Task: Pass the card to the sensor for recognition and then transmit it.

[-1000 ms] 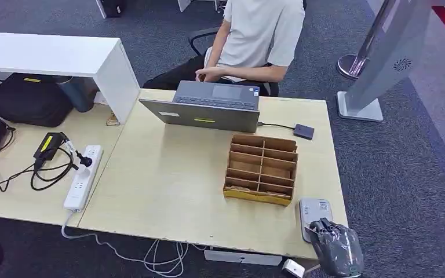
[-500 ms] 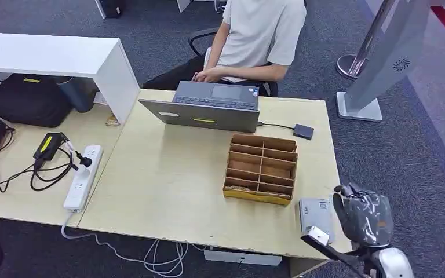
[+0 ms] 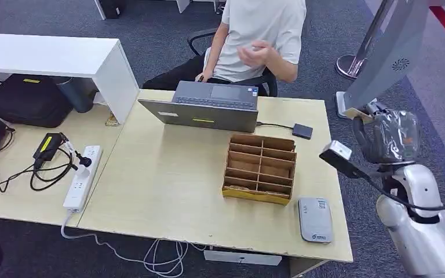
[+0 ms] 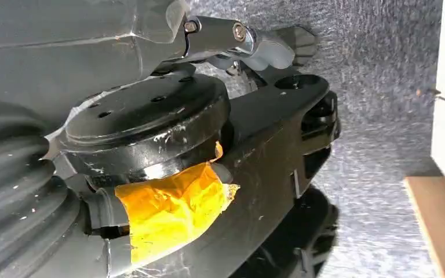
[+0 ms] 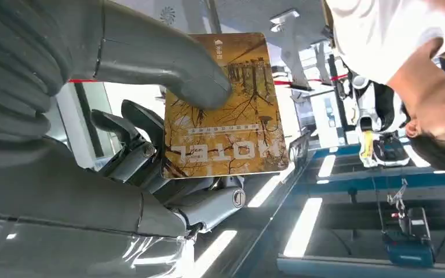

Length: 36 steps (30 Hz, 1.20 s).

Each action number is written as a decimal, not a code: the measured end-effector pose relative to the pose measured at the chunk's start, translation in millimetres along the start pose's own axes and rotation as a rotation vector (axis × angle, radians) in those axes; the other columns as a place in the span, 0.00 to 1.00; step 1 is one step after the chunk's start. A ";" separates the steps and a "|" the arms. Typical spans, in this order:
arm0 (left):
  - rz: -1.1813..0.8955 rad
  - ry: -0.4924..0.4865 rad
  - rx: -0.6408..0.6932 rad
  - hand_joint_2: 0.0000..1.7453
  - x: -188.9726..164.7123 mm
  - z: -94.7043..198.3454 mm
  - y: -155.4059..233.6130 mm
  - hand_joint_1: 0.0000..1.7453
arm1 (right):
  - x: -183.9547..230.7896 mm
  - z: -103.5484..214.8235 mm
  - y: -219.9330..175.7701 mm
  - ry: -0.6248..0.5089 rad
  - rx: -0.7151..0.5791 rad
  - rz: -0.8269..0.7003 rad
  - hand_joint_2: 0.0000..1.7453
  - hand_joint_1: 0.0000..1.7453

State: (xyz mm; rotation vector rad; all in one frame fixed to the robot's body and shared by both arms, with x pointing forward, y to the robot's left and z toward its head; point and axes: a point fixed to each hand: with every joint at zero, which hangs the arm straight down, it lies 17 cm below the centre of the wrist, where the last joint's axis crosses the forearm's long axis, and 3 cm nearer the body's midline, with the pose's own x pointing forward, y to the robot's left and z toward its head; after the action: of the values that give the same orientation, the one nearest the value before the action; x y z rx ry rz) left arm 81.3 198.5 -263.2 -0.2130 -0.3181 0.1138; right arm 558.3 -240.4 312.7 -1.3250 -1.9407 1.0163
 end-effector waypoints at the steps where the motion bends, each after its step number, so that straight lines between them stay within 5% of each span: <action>1: 0.000 0.000 0.000 1.00 0.0 0.0 0.0 0.00 | 0.0 0.0 0.0 0.000 0.000 0.000 1.00 1.00; 5: -0.003 0.000 0.000 1.00 0.3 0.0 0.5 0.00 | 0.4 -4.1 -1.7 0.000 -0.003 0.003 1.00 1.00; 8: -0.038 0.003 -0.009 1.00 1.9 -0.3 0.0 0.00 | 21.5 -59.1 -6.1 -0.009 0.000 0.017 1.00 1.00; 16: -0.083 0.034 -0.020 1.00 -0.8 -0.5 -0.2 0.00 | 34.8 -102.1 2.8 0.110 0.043 -0.125 1.00 1.00; 17: -0.081 0.034 -0.019 1.00 -0.8 -0.5 -0.2 0.00 | 36.7 -103.4 6.3 0.112 0.050 -0.131 1.00 0.00; 29: -0.053 0.022 -0.016 1.00 2.4 -0.8 0.1 0.00 | 49.9 -87.5 41.7 0.084 0.097 -0.140 1.00 0.00; 36: 0.007 0.007 0.006 1.00 3.8 -0.9 3.5 0.00 | 83.6 -28.9 54.3 -0.010 0.042 -0.270 1.00 0.00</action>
State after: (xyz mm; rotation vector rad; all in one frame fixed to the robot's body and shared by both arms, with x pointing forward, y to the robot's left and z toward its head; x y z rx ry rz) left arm 84.9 202.3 -263.7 -0.2089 -0.3103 0.1212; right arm 579.8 -142.3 286.3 -1.0032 -2.0270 0.9257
